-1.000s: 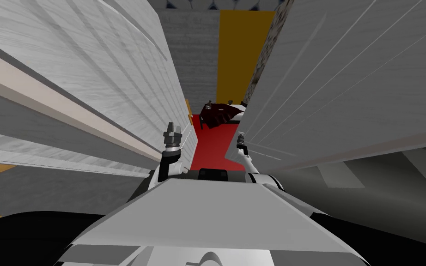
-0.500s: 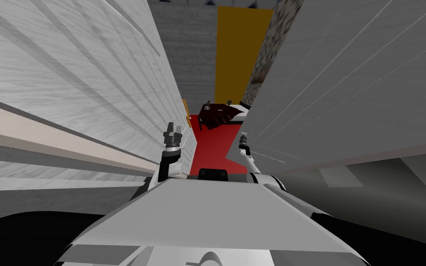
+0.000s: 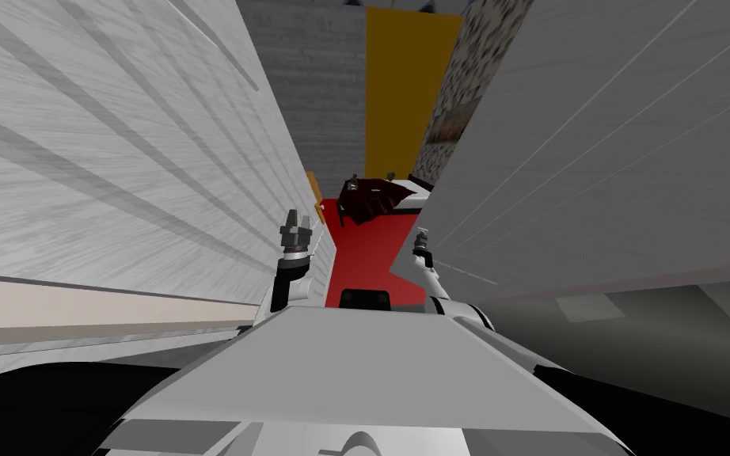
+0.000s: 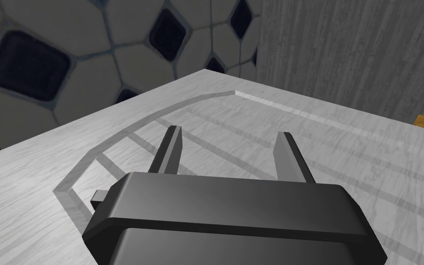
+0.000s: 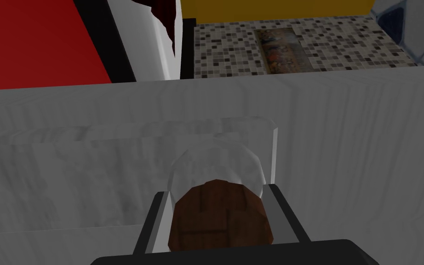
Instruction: Push the door open
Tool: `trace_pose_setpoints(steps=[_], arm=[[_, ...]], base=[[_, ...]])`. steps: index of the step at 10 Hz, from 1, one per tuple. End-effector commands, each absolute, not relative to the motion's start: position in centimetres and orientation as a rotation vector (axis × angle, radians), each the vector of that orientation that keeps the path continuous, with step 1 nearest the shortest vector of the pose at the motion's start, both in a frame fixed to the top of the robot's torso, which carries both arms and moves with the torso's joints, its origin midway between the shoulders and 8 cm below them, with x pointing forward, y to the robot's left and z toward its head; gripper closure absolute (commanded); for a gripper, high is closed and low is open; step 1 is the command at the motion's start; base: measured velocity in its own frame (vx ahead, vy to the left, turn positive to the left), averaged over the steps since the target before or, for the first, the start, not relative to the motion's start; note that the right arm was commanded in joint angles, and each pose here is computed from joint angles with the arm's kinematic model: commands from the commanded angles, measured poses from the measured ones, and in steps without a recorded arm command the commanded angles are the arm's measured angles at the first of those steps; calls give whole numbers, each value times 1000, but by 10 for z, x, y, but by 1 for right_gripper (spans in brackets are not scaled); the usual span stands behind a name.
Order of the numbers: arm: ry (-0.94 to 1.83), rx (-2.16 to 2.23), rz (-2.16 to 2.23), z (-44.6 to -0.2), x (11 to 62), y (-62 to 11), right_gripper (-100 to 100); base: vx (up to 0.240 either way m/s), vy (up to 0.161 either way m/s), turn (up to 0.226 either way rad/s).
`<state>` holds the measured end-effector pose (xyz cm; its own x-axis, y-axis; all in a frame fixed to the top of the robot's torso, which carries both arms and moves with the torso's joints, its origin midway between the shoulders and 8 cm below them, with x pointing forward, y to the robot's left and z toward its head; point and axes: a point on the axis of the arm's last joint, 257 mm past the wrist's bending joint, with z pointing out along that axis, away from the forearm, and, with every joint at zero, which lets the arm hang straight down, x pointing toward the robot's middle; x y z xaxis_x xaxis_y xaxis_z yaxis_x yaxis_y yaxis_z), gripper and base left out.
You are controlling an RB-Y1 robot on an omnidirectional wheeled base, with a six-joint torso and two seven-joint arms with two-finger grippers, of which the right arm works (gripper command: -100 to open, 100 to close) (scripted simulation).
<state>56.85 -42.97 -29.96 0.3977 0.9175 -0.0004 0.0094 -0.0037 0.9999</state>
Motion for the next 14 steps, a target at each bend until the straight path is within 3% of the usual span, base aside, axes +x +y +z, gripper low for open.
trace_pose_setpoints(steps=[1,14], arm=[[909,1384,899,-300,568,-430,100],[776,1434,774,-298,535,-510,100]], base=[[82,23,-25],[194,25,-46]])
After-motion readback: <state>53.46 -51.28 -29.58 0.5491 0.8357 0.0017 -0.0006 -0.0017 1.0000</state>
